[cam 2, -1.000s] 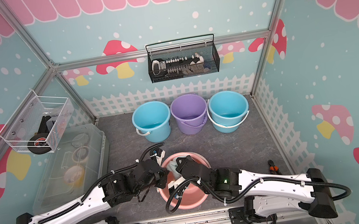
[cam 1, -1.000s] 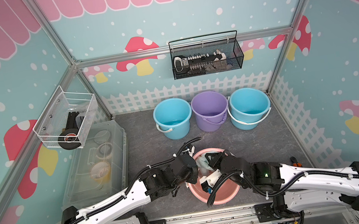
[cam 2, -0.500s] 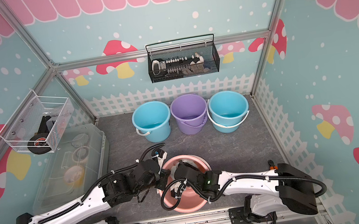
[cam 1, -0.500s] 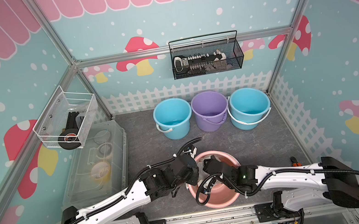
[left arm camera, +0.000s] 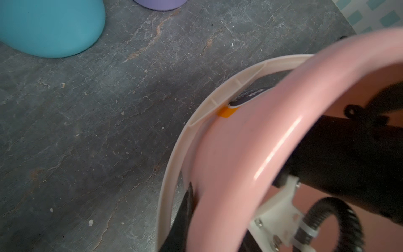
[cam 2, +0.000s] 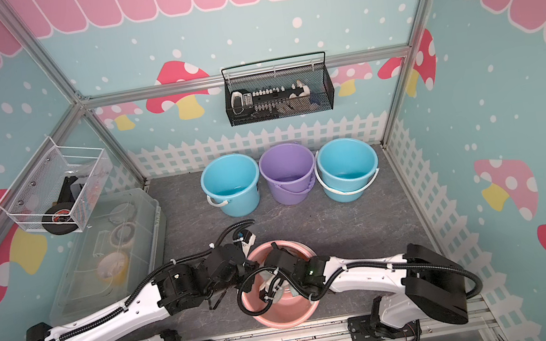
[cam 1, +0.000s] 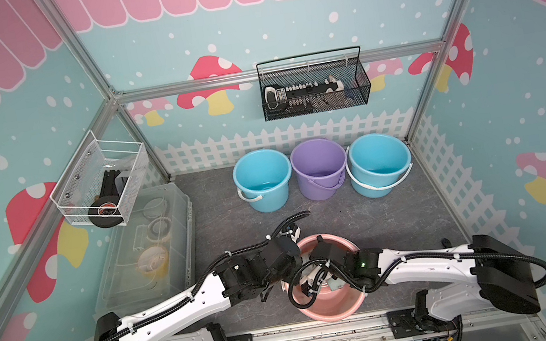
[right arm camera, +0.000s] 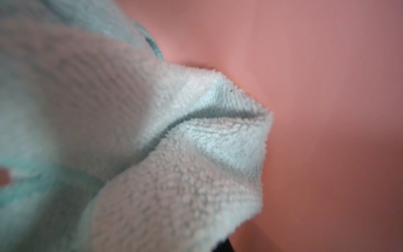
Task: Wipe the inside of the bucket with a cloth
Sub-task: Wipe the dirt from the inside of the bucket.
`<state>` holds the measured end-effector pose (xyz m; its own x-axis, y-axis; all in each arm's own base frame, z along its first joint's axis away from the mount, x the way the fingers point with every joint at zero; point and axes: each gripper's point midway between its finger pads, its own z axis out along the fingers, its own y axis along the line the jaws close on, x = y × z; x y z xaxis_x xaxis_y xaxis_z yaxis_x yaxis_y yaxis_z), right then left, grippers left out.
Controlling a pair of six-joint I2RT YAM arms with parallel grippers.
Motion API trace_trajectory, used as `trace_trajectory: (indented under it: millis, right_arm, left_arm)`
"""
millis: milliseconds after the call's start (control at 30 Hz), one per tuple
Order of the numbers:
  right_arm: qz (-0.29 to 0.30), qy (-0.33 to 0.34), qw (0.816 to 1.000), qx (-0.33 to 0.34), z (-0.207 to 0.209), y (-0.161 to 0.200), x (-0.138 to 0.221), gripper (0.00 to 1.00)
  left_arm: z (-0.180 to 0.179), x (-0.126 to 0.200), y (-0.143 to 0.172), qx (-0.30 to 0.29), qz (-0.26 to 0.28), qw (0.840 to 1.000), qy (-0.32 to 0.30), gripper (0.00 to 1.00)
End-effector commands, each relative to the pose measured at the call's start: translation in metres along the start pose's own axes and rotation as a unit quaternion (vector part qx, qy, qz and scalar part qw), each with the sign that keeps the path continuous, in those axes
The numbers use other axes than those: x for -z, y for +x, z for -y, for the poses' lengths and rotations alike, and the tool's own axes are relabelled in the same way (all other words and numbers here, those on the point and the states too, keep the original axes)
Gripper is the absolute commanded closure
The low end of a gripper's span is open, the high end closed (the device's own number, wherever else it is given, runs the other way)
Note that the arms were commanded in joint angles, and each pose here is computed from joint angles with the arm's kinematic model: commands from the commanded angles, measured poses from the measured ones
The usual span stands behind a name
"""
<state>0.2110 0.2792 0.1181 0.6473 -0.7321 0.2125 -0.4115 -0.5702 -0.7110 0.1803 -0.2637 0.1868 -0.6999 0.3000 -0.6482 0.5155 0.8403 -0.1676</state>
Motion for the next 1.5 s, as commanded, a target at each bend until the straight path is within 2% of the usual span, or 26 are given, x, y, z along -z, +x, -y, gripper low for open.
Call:
trace_trajectory:
  millis: [0, 167, 300, 500, 767, 1233, 1367, 1467]
  right_arm:
    - [-0.002, 0.016, 1.000, -0.011, 0.017, 0.010, 0.035, 1.00]
    - [-0.024, 0.057, 0.998, 0.013, 0.042, 0.027, 0.083, 1.00]
    - [-0.066, 0.088, 0.992, 0.056, 0.063, 0.040, 0.113, 1.00]
    - [-0.121, 0.097, 0.979, 0.130, 0.078, 0.052, 0.128, 1.00]
    - [-0.089, 0.031, 0.985, 0.144, 0.048, 0.026, 0.086, 1.00]
    - [-0.011, -0.069, 0.996, 0.048, -0.015, -0.026, -0.017, 1.00]
    - [0.000, -0.092, 0.996, 0.015, -0.030, -0.031, -0.033, 1.00]
    - [-0.002, -0.108, 0.994, -0.009, -0.029, -0.029, -0.025, 1.00]
  left_arm:
    - [0.002, 0.011, -0.029, 0.030, 0.048, 0.998, -0.004, 1.00]
    - [-0.006, 0.006, -0.025, 0.034, 0.037, 0.999, -0.020, 1.00]
    - [-0.012, 0.005, -0.023, 0.038, 0.032, 0.998, -0.032, 1.00]
    - [-0.014, 0.008, -0.024, 0.040, 0.036, 0.998, -0.032, 1.00]
    - [-0.012, 0.014, -0.025, 0.042, 0.043, 0.998, -0.021, 1.00]
    - [-0.007, 0.018, -0.026, 0.042, 0.047, 0.998, -0.001, 1.00]
    - [-0.010, 0.018, -0.027, 0.047, 0.052, 0.998, -0.008, 1.00]
    - [-0.012, 0.017, -0.027, 0.049, 0.054, 0.997, -0.014, 1.00]
